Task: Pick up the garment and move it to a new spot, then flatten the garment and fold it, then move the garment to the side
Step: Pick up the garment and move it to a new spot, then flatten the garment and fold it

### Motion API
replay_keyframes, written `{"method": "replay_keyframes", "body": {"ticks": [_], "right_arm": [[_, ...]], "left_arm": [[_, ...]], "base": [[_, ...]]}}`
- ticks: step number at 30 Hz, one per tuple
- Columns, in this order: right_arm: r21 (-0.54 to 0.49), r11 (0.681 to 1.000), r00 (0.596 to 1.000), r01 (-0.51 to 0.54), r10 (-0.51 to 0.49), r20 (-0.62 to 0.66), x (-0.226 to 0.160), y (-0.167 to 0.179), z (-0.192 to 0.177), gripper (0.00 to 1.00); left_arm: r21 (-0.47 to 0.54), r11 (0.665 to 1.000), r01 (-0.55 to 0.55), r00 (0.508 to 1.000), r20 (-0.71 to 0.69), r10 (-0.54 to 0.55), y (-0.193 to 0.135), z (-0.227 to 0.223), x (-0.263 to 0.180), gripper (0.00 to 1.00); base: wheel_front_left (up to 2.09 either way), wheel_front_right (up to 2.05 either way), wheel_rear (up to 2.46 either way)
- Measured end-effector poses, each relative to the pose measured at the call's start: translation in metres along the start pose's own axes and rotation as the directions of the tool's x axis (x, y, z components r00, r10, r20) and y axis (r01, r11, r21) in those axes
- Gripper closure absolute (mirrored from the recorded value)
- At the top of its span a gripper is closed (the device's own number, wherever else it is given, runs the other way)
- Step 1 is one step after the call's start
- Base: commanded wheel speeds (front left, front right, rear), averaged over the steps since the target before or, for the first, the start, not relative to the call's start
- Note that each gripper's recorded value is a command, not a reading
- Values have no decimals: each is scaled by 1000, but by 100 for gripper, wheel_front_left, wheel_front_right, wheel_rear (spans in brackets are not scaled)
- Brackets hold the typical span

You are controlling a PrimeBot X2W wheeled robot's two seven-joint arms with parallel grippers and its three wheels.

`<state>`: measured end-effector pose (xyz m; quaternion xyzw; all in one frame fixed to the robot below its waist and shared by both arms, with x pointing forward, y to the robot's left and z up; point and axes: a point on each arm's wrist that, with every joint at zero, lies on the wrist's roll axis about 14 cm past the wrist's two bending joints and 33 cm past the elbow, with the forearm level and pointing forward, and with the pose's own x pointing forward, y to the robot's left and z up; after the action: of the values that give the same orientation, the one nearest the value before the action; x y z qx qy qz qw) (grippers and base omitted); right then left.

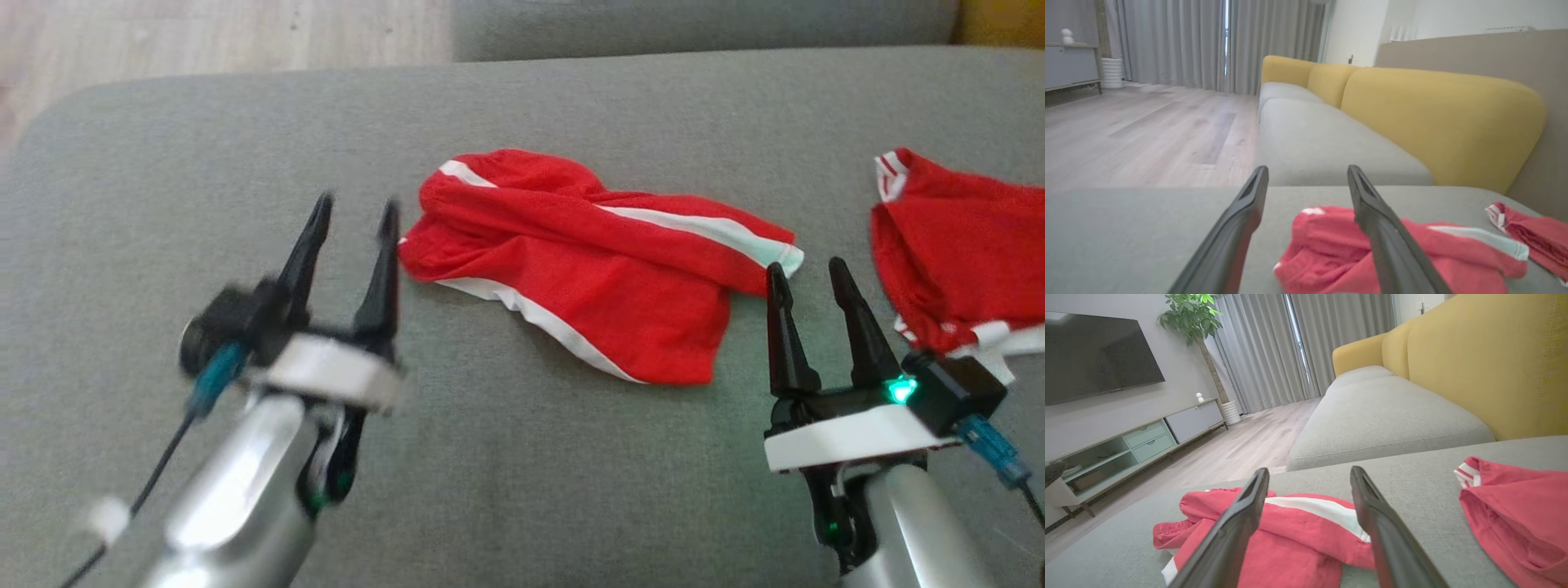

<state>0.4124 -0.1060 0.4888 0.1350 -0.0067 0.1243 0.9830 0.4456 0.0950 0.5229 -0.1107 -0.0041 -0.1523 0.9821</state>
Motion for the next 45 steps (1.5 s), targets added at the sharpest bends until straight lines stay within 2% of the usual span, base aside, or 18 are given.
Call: {"method": "replay_keyframes", "body": {"ticks": [6, 11, 20, 30, 34, 40, 45], "right_arm": [[2, 1000, 999, -27, 27, -21, -5, 11, -7, 0], [-1, 999, 999, -42, 41, -20, -3, 15, -6, 0], [-15, 998, 997, -66, 65, -32, 0, 22, -10, 0], [-51, 990, 988, -128, 124, -88, 4, 38, -29, 0], [-95, 972, 972, -216, 206, -111, 16, 61, -35, 0], [-179, 916, 932, -358, 339, -132, 70, 93, -20, 0], [-172, 880, 881, -444, 392, -266, 109, 115, -38, 0]], "left_arm": [[7, 993, -116, 993, -32, 116, 31, -20, -55, 0], [-24, 981, -190, 981, -31, 189, 39, -28, -81, 0], [-32, 985, -168, 986, 14, 169, 28, -23, -81, 0], [-37, 983, -180, 984, 15, 180, 32, -25, -84, 0], [-38, 981, -189, 982, 5, 190, 34, -29, -87, 0], [-48, 973, -226, 974, -15, 225, 43, -36, -93, 0], [-34, 967, -251, 968, -17, 251, 54, -34, -95, 0]], "base": [[0, 0, 0], [0, 0, 0], [0, 0, 0], [0, 0, 0], [0, 0, 0], [0, 0, 0], [0, 0, 0]]}}
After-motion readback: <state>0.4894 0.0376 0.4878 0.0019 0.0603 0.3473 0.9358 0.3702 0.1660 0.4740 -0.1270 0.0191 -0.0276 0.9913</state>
